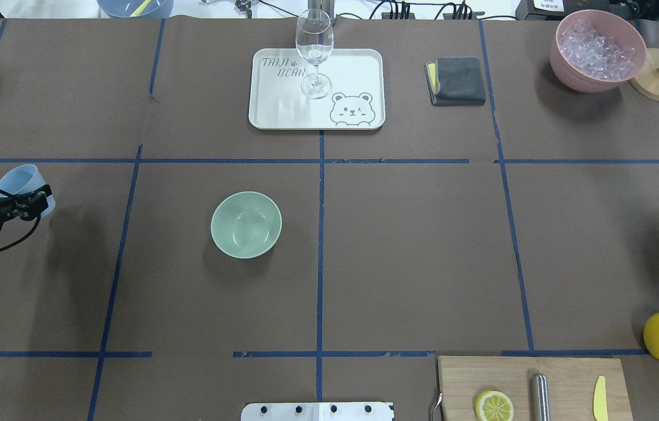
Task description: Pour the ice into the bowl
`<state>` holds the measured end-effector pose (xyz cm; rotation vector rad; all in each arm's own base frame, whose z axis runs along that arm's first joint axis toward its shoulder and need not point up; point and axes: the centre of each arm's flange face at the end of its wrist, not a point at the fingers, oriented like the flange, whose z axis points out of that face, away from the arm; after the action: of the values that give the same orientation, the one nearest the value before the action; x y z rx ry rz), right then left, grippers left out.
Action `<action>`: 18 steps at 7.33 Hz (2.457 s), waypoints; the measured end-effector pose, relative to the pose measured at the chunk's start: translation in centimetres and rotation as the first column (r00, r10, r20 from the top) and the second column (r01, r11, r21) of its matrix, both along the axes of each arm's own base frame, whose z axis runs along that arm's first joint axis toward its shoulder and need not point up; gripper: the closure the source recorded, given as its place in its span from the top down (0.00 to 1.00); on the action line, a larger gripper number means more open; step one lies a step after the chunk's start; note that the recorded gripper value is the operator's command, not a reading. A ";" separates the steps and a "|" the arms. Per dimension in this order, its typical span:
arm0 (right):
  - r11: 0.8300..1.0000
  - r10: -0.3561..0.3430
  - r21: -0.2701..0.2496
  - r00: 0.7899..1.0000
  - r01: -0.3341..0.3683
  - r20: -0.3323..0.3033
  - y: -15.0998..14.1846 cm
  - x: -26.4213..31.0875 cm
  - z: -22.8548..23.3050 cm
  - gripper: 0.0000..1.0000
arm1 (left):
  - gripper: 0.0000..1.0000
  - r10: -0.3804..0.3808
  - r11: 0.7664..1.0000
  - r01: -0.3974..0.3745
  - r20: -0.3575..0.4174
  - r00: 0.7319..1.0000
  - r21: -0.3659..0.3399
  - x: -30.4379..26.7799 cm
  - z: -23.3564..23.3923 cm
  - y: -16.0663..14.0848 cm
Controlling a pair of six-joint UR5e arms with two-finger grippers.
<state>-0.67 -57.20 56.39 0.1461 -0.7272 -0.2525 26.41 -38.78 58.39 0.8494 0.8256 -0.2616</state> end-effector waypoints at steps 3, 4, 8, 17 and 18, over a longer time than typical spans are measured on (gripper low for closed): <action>1.000 0.002 -0.002 1.000 -0.002 0.000 0.1 0.1 0.1 1.00 | 0.00 0.065 0.979 -0.083 0.102 0.993 0.184 0.6 -5.2 -0.8; 1.000 0.003 -0.004 1.000 -0.003 0.000 0.1 0.2 0.2 1.00 | 0.00 0.071 0.957 -0.113 0.162 0.984 0.267 1.3 -7.4 -2.1; 1.000 0.007 -0.007 1.000 -0.007 -0.001 0.4 0.5 0.5 1.00 | 0.00 0.044 0.882 -0.156 0.251 0.967 0.445 5.9 -17.5 -7.3; 0.987 0.114 -0.114 0.993 -0.114 -0.012 8.0 6.3 8.9 1.00 | 0.00 -0.129 0.794 -0.250 0.555 0.822 0.554 13.4 -22.4 -5.3; 0.987 0.117 -0.109 0.993 -0.118 -0.011 8.5 6.5 9.3 1.00 | 0.00 -0.159 0.781 -0.272 0.599 0.785 0.563 14.9 -22.3 -3.8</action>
<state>5.81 -48.75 65.69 0.0833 -0.7240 -0.0998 41.29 -42.56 36.06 1.4376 0.2833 0.3871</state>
